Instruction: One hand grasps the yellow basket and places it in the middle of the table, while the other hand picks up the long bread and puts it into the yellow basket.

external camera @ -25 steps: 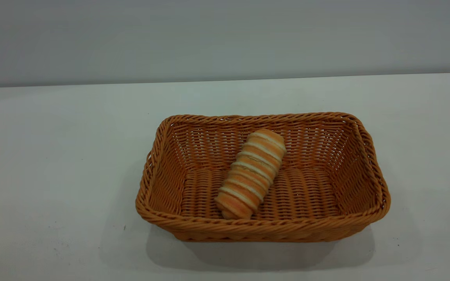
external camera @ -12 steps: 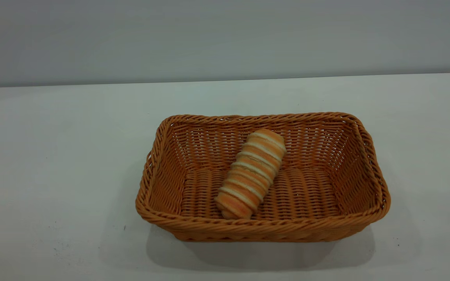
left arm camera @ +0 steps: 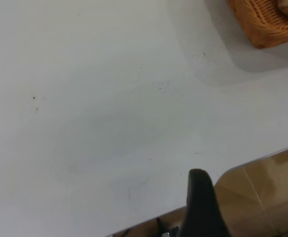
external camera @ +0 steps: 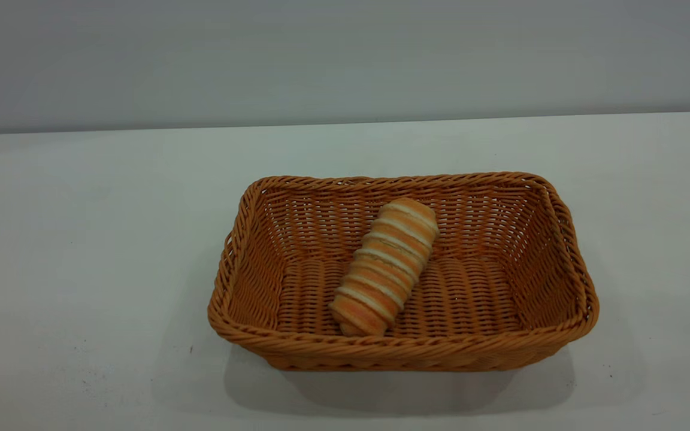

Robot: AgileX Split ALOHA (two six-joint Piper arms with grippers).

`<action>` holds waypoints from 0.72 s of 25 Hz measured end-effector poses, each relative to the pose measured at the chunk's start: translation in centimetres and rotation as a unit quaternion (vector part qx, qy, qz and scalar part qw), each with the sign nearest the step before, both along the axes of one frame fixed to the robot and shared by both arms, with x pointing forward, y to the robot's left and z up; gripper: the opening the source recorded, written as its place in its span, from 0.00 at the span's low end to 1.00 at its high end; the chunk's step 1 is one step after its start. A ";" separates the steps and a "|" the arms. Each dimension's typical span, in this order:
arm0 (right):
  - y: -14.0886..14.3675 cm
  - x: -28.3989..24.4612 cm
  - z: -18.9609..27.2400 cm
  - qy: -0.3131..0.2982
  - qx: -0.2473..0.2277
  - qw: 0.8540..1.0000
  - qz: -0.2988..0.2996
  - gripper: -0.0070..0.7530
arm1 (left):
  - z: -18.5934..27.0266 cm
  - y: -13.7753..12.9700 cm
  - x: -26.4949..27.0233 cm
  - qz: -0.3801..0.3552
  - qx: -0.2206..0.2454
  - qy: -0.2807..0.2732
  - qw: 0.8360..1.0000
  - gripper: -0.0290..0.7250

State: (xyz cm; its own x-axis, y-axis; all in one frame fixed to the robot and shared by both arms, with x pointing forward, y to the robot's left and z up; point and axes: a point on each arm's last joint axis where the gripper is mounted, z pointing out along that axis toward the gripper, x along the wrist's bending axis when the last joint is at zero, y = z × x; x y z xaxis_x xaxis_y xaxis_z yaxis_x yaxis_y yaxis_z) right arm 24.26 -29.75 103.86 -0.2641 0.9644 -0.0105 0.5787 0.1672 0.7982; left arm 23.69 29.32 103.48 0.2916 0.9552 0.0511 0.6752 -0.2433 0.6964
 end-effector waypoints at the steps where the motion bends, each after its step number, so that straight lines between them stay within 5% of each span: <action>1: 0.0 0.0 0.0 0.000 0.000 1.000 0.000 0.73 | 0.0 0.0 0.0 0.000 0.000 0.000 1.000 0.78; 18: 0.0 -0.1 0.0 -0.005 0.001 1.000 -0.010 0.73 | 0.0 0.0 0.0 0.006 -0.001 0.000 1.000 0.78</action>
State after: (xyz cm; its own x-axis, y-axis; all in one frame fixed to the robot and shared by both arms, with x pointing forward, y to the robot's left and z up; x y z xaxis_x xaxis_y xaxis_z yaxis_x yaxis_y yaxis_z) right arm 24.13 -29.79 103.87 -0.2454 0.9694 -0.0106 0.5732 0.1539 0.8048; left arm 23.69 29.32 103.48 0.2810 0.9585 0.0486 0.6782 -0.2342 0.6965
